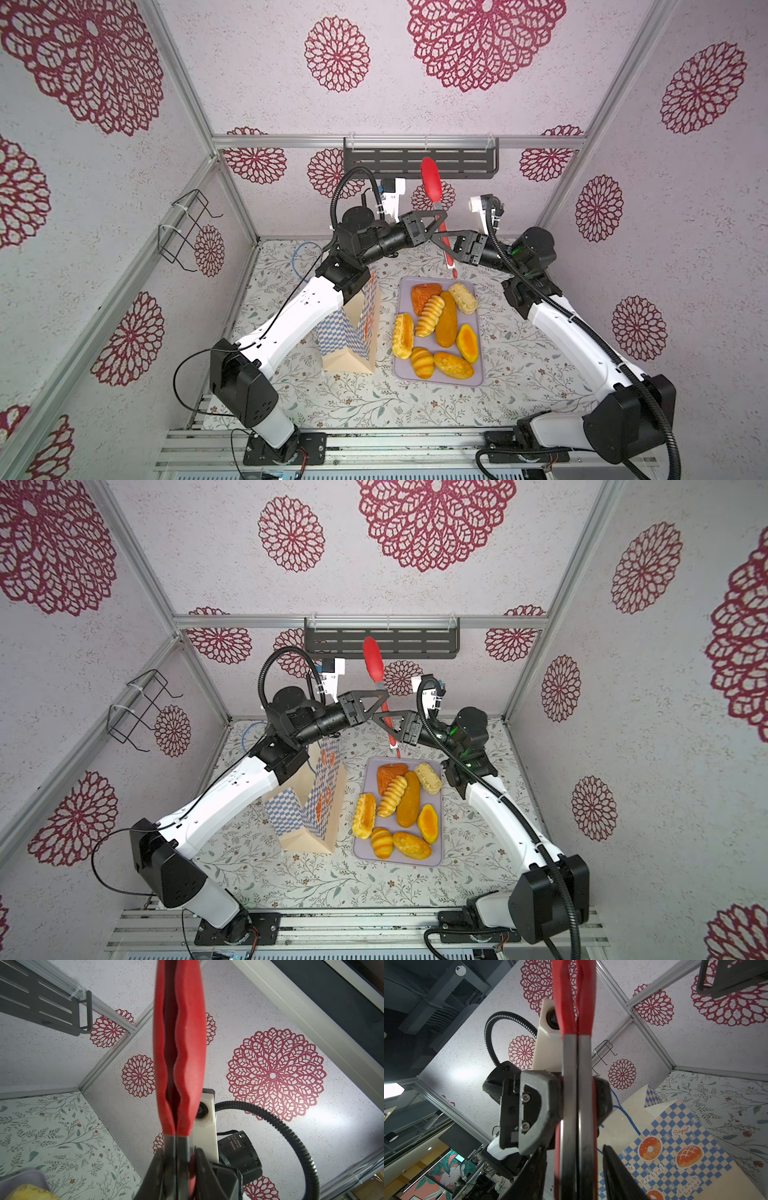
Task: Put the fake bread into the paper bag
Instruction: 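Hold the red tongs upright above the tray with both grippers, then open the left gripper off the tongs while the right keeps holding them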
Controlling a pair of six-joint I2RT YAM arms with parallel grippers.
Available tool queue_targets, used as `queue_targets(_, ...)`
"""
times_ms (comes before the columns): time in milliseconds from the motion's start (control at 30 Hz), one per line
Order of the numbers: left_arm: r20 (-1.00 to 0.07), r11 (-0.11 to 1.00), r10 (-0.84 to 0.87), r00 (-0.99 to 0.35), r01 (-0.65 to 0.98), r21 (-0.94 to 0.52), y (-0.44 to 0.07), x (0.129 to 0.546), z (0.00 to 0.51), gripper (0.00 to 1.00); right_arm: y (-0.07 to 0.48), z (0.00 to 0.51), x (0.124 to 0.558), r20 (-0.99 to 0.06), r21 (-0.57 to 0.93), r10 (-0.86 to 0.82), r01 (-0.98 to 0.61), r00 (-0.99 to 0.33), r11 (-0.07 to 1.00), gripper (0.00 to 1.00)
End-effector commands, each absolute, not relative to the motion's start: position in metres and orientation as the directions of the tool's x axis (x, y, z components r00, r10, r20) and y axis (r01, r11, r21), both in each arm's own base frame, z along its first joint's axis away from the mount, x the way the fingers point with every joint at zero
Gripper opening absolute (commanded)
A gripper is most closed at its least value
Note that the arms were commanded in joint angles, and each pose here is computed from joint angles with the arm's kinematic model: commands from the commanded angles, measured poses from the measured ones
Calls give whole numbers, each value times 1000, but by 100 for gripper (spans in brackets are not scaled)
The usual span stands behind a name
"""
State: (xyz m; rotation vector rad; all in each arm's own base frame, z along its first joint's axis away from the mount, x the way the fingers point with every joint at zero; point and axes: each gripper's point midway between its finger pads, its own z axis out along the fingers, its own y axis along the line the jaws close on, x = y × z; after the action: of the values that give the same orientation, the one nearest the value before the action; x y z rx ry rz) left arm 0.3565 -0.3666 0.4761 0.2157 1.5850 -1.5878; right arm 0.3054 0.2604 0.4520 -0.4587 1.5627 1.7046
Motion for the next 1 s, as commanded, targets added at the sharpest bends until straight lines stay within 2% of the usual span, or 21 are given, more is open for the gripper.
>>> queue_targets(0, -659, 134, -474, -584, 692, -710, -359, 348, 499, 0, 260, 472, 299, -757, 616, 297, -787, -583, 25, 46)
queue_targets(233, -649, 121, -470, -598, 685, -719, -364, 351, 494, 0, 261, 465, 300, -752, 628, 285, -778, -595, 33, 37)
queue_targets(367, -636, 111, -472, -610, 675, -730, -365, 353, 490, 0, 260, 465, 302, -753, 629, 289, -776, -592, 48, 35)
queue_targets(567, -631, 110, -477, -612, 670, -734, -364, 353, 487, 3, 259, 465, 303, -753, 632, 285, -772, -593, 65, 23)
queue_targets(600, -632, 110, -479, -609, 673, -732, -363, 353, 488, 7, 259, 463, 304, -754, 634, 282, -770, -593, 74, 22)
queue_targets(633, -633, 114, -480, -607, 673, -731, -362, 352, 489, 17, 257, 461, 305, -753, 638, 279, -765, -596, 87, 21)
queue_targets(667, -635, 122, -484, -603, 672, -730, -360, 353, 490, 32, 256, 459, 305, -754, 640, 274, -762, -597, 100, 19)
queue_targets(733, -650, 155, -491, -580, 676, -720, -353, 351, 494, 69, 249, 451, 308, -754, 648, 267, -748, -601, 146, 15)
queue_targets(800, -666, 211, -500, -554, 668, -713, -344, 352, 495, 90, 240, 442, 309, -757, 650, 258, -731, -601, 206, 14)
queue_targets(867, -678, 273, -504, -535, 646, -713, -333, 353, 493, 99, 229, 430, 310, -760, 649, 244, -708, -602, 277, 14)
queue_targets(967, -696, 365, -499, -516, 603, -709, -315, 351, 487, 97, 208, 406, 316, -755, 643, 216, -637, -619, 425, 17)
